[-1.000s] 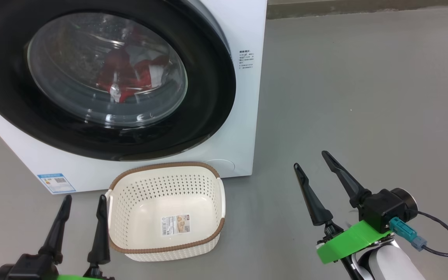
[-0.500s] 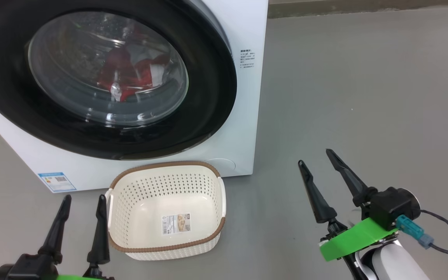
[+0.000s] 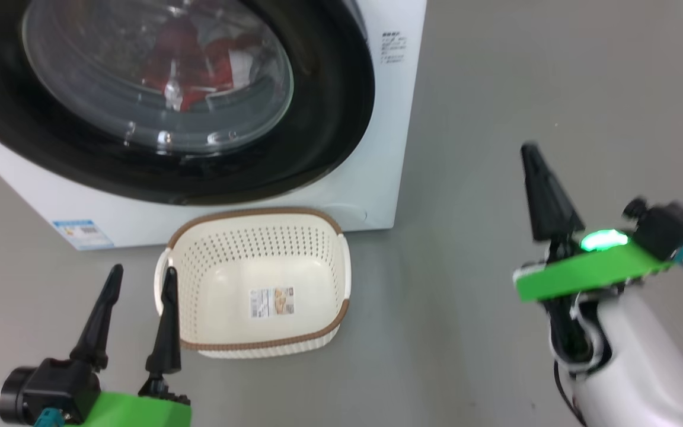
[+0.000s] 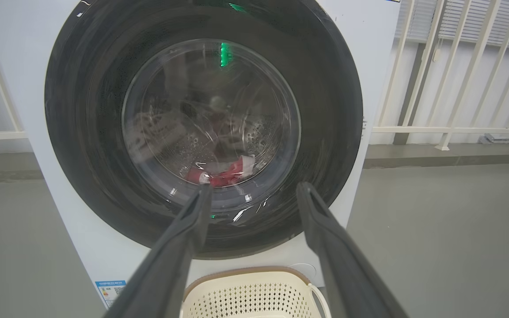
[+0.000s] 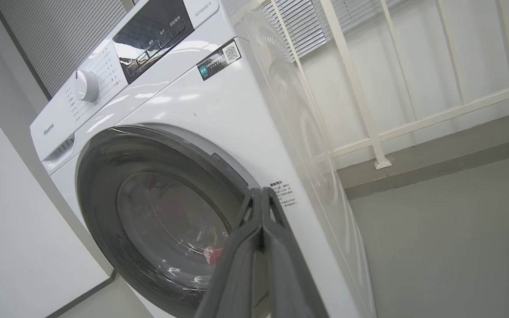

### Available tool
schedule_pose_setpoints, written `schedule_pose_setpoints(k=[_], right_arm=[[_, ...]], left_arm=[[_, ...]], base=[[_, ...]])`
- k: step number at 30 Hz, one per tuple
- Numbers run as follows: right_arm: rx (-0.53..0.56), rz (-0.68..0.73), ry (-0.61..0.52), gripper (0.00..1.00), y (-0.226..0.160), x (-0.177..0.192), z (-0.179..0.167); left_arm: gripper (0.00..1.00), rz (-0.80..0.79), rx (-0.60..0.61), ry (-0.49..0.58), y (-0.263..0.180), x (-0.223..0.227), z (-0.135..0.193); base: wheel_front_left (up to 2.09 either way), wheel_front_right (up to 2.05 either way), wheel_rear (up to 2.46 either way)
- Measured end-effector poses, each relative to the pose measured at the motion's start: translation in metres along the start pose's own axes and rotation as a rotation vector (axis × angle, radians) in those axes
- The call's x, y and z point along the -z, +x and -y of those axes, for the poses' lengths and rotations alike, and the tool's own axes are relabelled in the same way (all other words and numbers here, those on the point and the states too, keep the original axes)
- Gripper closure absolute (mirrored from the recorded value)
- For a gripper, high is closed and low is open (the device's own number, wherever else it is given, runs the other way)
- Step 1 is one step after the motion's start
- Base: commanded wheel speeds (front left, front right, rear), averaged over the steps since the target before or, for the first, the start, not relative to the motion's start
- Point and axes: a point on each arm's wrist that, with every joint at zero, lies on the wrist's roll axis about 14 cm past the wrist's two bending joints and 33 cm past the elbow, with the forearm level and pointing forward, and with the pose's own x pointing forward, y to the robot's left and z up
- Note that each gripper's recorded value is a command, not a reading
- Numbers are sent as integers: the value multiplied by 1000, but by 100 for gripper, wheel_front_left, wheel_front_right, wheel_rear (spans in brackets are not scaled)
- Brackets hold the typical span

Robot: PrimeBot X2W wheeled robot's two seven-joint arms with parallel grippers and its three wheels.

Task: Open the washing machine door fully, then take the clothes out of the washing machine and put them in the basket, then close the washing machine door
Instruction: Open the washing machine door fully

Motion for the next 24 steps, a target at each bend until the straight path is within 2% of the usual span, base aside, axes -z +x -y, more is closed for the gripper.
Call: schedule_pose_setpoints(k=[5,13,19,24], right_arm=[[16,29,163,100,35,-1,3],[-4,9,322,100,89,15,-7],[14,-72,485,100,123,45,-9],[14,-174,561,100,149,63,-5]], left_arm=[[0,-18,-2,4,8,9,-3],[0,-29,-11,1,25,18,-8],[0,-41,-22,-7,36,28,-13],[0,-53,-39,-13,42,36,-20]], base=[[0,0,0],[0,0,0],[0,0,0],[0,0,0]])
